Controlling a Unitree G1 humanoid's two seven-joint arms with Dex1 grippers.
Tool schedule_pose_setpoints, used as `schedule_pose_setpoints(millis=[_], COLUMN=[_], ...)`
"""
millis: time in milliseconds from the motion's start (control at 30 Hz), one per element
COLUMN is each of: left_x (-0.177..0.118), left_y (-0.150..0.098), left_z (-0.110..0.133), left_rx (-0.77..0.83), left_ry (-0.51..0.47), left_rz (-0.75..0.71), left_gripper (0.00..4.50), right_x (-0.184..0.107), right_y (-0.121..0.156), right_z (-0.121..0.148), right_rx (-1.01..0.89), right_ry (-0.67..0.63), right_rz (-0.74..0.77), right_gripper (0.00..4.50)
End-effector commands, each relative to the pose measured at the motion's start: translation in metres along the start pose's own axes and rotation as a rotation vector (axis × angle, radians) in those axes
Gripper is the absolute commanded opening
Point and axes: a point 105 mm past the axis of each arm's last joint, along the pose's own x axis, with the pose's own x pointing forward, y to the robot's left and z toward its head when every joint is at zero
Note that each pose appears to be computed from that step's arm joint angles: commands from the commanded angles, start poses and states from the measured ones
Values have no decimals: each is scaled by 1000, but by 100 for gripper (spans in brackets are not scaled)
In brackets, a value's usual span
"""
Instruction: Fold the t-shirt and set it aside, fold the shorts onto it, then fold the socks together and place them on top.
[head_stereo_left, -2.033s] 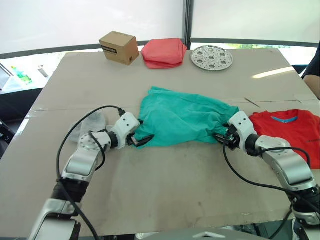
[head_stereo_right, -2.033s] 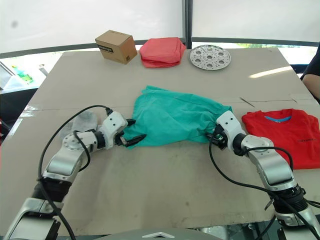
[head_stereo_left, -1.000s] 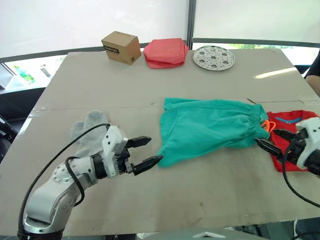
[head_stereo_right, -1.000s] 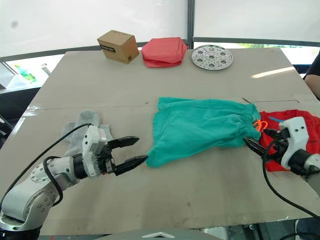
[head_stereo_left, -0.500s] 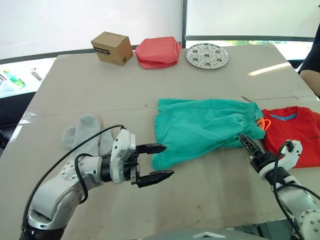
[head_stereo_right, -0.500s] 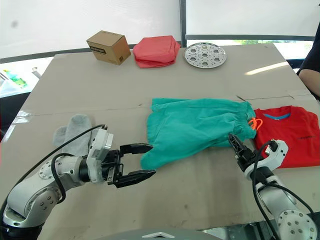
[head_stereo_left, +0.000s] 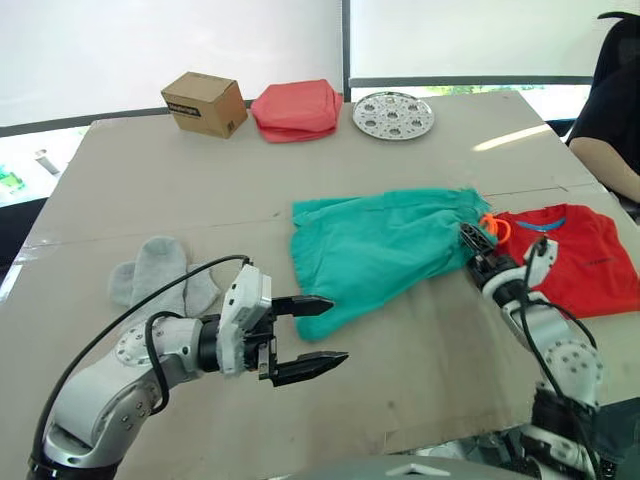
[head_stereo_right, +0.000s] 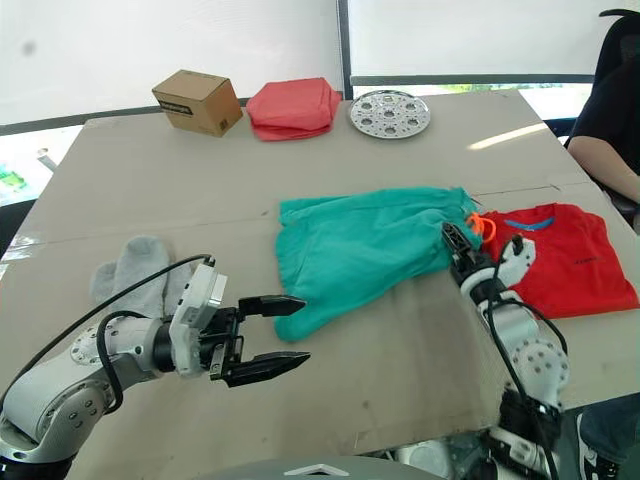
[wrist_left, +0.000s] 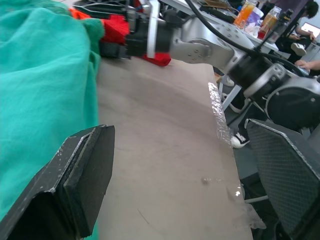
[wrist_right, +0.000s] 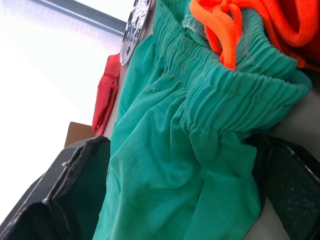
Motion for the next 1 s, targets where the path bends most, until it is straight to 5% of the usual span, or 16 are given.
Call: schedule_pose_setpoints(millis=[33,333,600,667,1000], left_x=[0,2,6,6,7], left_y=[-8,-11,-10,-9,6], left_z=[8,10,11,10,9], left_rx=[82,91,86,82,73], left_ry=[5,-18,-40,-44,-84], left_rz=[-23,-7,29,37,122], left_gripper=[446,446,450,450,450], right_x=[12,37,48,48,29], right_y=[-37,-58,-70,-69,-5], right_z=[-21,-32,-42,-39,35], right_rx=[-24,-155,-356,-419,-992], right_ry=[70,128,204,192,-158], right_rz=[-147,-254,-258,-248,-110], right_gripper=[450,450,60,6,6])
